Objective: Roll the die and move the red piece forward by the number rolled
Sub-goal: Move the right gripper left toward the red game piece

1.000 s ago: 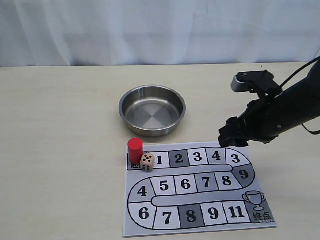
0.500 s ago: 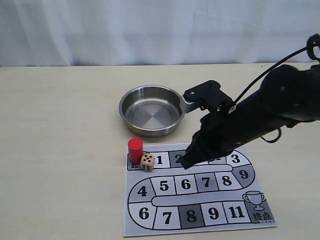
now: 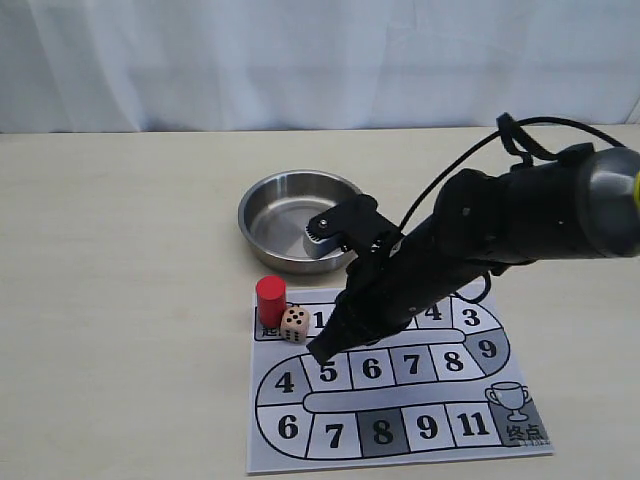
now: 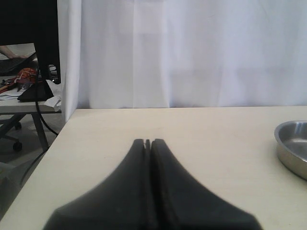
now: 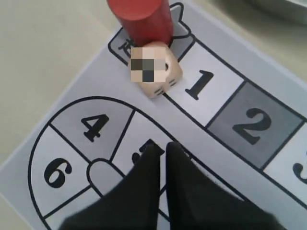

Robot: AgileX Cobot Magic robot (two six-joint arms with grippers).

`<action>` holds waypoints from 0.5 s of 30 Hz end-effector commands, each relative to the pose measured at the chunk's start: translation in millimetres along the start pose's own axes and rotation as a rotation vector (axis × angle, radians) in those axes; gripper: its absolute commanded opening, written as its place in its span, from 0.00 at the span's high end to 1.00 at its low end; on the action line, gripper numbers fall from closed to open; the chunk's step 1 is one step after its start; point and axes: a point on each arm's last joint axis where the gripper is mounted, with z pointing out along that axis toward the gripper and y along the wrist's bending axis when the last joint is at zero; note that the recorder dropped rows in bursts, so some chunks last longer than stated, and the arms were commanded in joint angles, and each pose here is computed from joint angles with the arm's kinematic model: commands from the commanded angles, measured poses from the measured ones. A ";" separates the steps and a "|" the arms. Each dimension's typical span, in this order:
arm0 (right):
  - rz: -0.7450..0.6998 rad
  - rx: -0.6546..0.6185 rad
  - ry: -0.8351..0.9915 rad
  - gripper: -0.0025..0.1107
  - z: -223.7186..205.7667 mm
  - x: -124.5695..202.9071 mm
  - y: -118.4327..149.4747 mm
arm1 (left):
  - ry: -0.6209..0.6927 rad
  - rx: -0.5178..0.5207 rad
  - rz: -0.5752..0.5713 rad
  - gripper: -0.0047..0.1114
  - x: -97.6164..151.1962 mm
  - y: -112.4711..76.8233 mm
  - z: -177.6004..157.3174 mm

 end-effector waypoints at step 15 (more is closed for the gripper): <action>0.017 -0.006 0.036 0.94 33.5 -11.3 -8.3 | -0.020 0.001 0.000 0.96 -3.0 0.0 -0.4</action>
